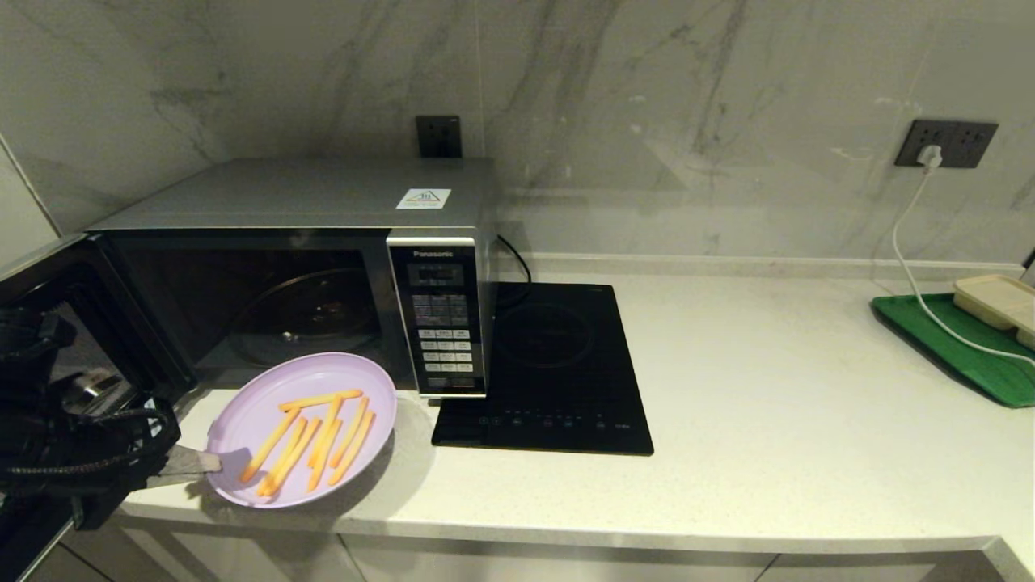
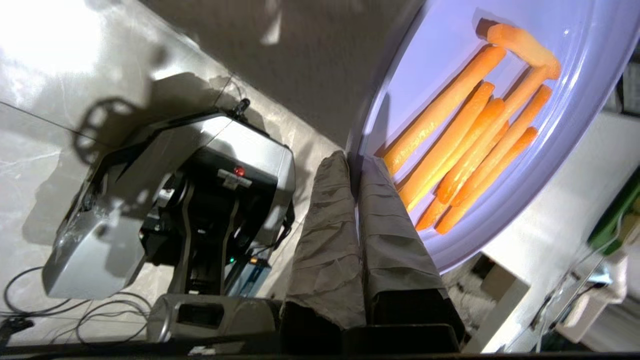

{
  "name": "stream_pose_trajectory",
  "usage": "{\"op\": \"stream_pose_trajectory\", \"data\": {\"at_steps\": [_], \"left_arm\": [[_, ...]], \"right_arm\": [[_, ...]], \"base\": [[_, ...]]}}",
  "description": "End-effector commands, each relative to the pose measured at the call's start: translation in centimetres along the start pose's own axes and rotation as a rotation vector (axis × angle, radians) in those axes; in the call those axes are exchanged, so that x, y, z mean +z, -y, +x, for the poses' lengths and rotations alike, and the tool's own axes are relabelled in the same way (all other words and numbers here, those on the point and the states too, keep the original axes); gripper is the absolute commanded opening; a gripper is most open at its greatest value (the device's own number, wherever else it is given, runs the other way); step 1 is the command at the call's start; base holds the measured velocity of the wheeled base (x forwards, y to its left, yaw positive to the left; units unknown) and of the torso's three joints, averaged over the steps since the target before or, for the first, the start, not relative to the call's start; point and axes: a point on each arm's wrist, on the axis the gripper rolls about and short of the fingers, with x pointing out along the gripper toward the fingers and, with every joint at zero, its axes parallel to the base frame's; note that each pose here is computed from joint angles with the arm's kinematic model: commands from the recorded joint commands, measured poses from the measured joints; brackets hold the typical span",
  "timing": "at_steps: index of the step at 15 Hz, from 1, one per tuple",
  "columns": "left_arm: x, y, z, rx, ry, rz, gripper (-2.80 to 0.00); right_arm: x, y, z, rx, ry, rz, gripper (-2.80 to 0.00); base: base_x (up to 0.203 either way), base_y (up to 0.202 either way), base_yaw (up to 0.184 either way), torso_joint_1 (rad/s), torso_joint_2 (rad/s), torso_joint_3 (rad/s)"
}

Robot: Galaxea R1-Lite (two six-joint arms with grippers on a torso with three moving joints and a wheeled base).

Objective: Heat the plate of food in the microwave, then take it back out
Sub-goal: Put the plate in the microwave oven

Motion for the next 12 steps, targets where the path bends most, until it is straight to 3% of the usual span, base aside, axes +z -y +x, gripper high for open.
{"op": "stream_pose_trajectory", "data": {"at_steps": [1,3,12], "left_arm": [[1.2,-0.1,1.0,0.001,-0.002,-0.048,-2.80],[2.5,0.3,1.8,-0.005,0.004,-0.112,-2.80],[5.6,2.2,2.9,-0.044,0.047,-0.281,-2.80]], "right_arm": [[0.0,0.0,0.0,-0.001,-0.002,0.000,-2.80],[0.0,0.0,0.0,-0.001,-0.002,0.000,-2.80],[0.0,0.0,0.0,-0.001,-0.002,-0.001,-2.80]], "base": [[0.000,0.000,0.000,0.000,0.00,0.000],[0.000,0.000,0.000,0.000,0.00,0.000],[0.000,0.000,0.000,0.000,0.00,-0.003]]}}
